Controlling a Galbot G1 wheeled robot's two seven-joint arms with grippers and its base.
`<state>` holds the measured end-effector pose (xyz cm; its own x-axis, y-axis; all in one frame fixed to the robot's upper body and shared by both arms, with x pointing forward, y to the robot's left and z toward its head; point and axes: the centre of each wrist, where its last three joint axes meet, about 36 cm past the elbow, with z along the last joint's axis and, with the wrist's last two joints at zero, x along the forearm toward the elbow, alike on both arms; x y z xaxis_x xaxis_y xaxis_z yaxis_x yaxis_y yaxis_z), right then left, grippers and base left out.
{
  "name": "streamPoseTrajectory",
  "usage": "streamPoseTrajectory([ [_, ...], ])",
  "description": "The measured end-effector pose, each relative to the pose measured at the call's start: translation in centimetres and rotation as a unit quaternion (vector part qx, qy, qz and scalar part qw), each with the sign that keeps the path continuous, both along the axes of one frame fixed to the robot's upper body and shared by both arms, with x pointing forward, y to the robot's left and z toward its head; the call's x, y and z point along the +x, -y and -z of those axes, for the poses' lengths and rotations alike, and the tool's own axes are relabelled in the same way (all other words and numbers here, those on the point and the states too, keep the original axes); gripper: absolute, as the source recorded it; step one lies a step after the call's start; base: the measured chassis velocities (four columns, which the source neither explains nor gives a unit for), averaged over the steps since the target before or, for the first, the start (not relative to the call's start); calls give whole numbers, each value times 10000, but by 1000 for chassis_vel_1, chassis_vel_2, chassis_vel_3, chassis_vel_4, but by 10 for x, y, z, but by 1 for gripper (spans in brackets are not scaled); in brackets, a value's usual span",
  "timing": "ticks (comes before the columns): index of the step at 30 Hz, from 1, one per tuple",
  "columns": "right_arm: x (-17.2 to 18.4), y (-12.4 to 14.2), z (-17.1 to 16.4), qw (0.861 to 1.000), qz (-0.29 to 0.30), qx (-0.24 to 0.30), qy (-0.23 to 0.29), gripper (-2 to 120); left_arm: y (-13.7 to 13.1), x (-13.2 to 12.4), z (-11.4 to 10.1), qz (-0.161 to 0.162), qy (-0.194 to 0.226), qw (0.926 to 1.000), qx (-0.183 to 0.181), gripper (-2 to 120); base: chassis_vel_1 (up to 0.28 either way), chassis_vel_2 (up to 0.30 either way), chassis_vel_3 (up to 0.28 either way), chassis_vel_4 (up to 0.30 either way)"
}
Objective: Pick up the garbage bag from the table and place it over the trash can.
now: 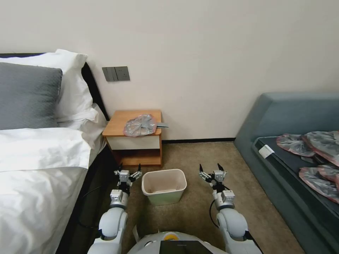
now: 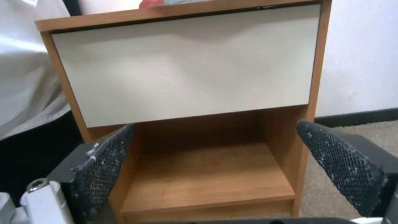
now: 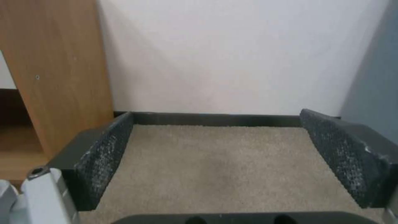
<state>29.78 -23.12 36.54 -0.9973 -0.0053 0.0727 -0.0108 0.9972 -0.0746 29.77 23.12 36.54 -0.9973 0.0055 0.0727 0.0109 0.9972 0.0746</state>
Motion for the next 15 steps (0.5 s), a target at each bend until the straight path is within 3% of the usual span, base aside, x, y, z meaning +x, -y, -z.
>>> streamPoseTrajectory([
  [15, 0, 0, 0, 10000, 0, 0, 0, 100, 0, 0, 0, 0, 0, 10000, 0, 100, 0, 0, 0, 0],
])
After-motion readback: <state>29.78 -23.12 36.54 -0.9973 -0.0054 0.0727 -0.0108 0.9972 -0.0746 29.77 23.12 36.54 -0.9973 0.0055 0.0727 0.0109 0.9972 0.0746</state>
